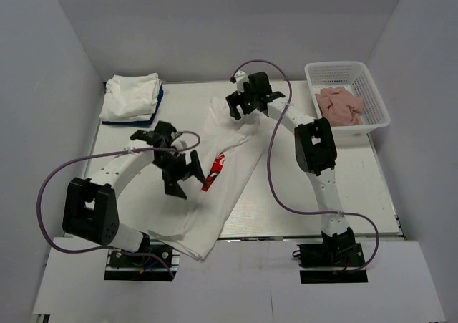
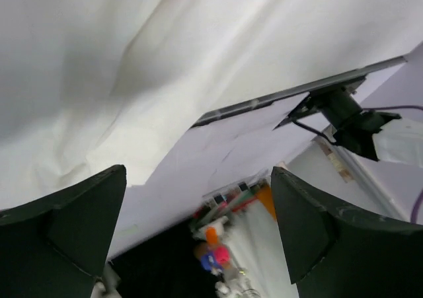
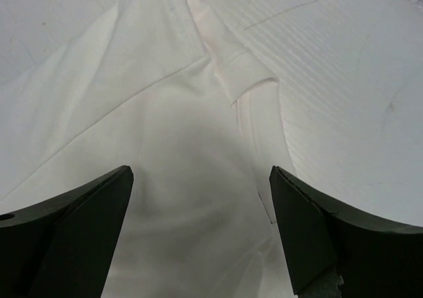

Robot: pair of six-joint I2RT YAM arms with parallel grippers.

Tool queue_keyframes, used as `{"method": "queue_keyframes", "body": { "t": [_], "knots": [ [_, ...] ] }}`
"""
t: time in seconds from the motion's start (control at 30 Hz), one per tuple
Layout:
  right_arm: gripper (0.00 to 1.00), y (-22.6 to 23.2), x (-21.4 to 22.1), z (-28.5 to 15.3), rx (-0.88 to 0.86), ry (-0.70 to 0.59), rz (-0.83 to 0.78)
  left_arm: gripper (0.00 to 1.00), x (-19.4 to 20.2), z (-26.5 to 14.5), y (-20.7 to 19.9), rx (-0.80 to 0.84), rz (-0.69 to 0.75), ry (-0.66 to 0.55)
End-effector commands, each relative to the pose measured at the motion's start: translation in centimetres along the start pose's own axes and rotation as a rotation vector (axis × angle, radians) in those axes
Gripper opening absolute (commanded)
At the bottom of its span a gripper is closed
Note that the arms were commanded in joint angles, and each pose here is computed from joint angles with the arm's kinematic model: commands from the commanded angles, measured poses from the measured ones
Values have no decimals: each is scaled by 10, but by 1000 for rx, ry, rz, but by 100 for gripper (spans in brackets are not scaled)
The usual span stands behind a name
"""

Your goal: Fold and stack the t-shirts

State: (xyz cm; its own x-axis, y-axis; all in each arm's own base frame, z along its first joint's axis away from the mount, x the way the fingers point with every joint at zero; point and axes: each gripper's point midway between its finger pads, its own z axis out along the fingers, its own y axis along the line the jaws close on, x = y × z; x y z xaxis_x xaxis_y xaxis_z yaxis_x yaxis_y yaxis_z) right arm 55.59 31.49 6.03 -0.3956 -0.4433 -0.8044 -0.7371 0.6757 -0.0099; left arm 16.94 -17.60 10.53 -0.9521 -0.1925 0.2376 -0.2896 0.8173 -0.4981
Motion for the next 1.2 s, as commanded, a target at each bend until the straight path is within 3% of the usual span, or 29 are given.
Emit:
{"method": "queue_keyframes", "body": {
  "t": [0.0, 0.17, 0.27, 0.37, 0.4, 0.47, 0.57, 0.7, 0.77, 0.83, 0.93, 1.17],
  "knots": [
    [90, 1, -74, -47, 33, -128, -46, 100, -31, -32, -33, 21, 202, -148],
    [90, -10, -30, -57, 154, 56, 46, 100, -117, -34, -42, -72, 209, -377],
    [90, -12, -4, -61, 186, 144, 76, 100, -173, -38, -81, 18, 255, -485],
    [90, -6, 18, -64, 180, 194, 97, 100, -226, -40, -135, 128, 328, -508],
    [90, -3, 18, -67, 163, 191, 103, 100, -245, -13, -133, 130, 328, -460],
    [90, 9, 39, -70, 111, 224, 139, 100, -269, -12, -160, 174, 366, -472],
    [90, 10, 56, -92, 138, 243, 144, 100, -301, 22, -179, 245, 447, -433],
    [90, 3, 86, -116, 228, 275, 168, 100, -313, 56, -195, 358, 502, -366],
    [90, 2, 96, -125, 243, 269, 184, 100, -320, 62, -198, 396, 514, -396],
    [90, -3, 78, -135, 268, 192, 188, 100, -324, 69, -198, 385, 499, -425],
    [90, -6, 81, -148, 294, 181, 200, 100, -331, 73, -190, 344, 467, -452],
    [90, -2, 126, -161, 326, 279, 231, 100, -339, 90, -162, 229, 376, -449]
  ]
}}
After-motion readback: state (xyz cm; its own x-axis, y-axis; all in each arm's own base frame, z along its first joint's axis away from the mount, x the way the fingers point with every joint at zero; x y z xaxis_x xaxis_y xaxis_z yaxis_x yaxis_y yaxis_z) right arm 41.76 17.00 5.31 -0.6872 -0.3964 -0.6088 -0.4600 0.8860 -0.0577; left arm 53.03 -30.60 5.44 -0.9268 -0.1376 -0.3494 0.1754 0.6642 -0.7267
